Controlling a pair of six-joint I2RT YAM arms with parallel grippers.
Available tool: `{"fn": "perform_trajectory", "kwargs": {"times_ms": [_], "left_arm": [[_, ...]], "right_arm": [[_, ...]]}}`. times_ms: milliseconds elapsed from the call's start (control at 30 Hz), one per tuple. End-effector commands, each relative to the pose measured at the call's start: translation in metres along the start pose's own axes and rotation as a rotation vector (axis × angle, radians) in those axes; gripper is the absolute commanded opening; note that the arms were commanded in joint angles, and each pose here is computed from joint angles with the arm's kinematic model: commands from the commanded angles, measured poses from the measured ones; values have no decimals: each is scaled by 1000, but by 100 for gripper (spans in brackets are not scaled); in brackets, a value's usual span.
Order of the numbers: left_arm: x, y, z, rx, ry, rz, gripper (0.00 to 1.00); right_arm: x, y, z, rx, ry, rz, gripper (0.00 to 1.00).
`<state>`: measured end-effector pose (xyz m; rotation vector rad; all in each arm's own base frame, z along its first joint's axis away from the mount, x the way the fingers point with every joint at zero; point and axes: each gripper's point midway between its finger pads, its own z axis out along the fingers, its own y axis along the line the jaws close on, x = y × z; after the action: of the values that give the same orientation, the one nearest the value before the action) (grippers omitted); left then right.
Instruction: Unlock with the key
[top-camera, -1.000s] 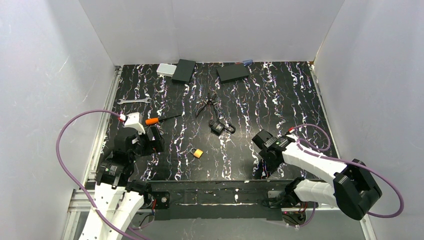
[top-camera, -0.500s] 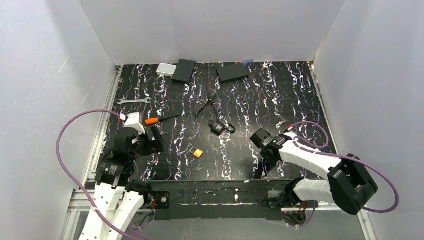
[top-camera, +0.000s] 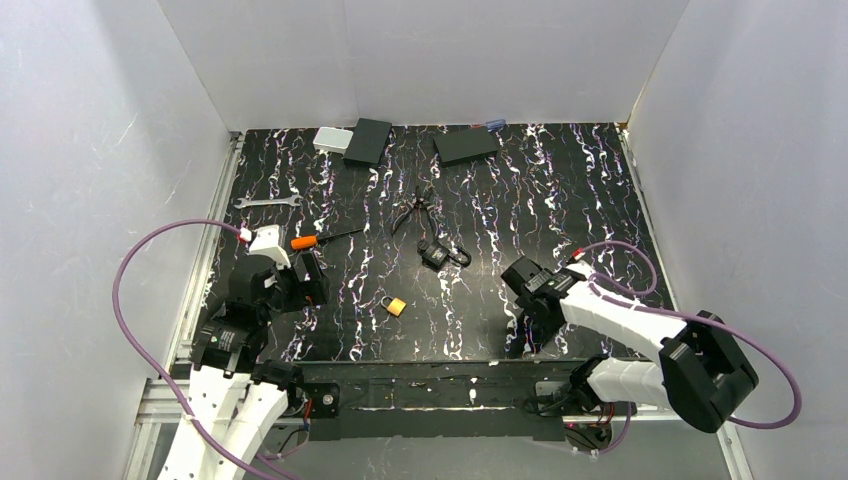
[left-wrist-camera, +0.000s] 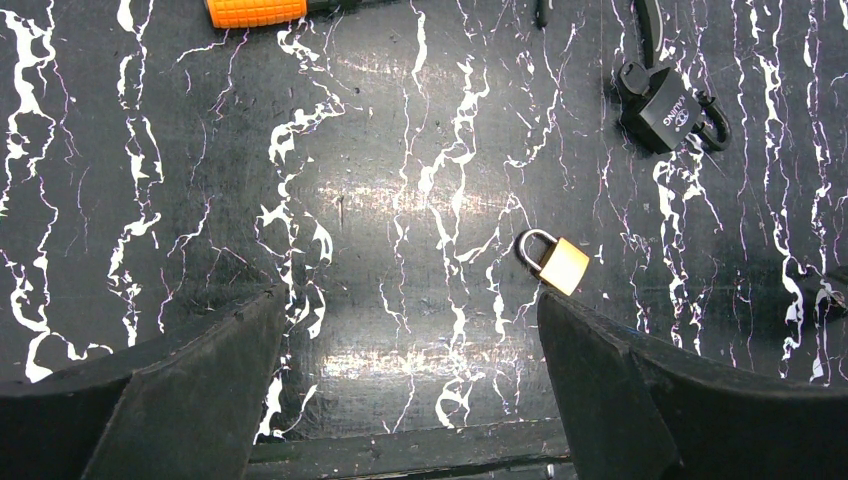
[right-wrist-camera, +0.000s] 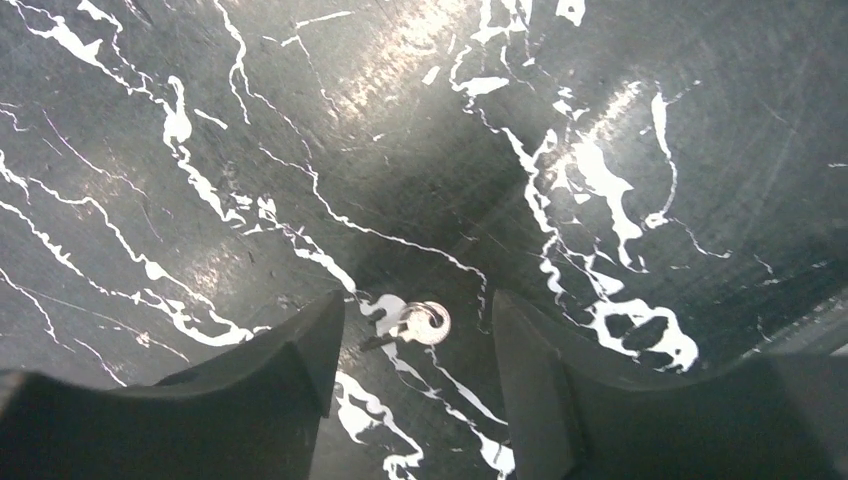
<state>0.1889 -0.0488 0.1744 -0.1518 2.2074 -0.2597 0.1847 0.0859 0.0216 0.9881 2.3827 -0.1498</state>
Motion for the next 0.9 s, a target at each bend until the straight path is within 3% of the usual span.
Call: {"fn": "perform_trajectory", "kwargs": {"times_ms": [0, 233, 500, 867], "left_arm": [[1, 3, 1, -10, -6, 11, 95], [0, 3, -1, -5, -20, 12, 96], [-2, 3, -4, -4, -37, 11, 96], [-2, 3, -4, 0, -39, 11, 96]], "right_arm": [[-3, -11, -11, 15, 17, 25, 67], [3, -9, -23, 14, 79, 137, 68], [13, 0, -15, 21, 109, 190, 56], [-10, 6, -5, -1, -30, 150, 50]]}}
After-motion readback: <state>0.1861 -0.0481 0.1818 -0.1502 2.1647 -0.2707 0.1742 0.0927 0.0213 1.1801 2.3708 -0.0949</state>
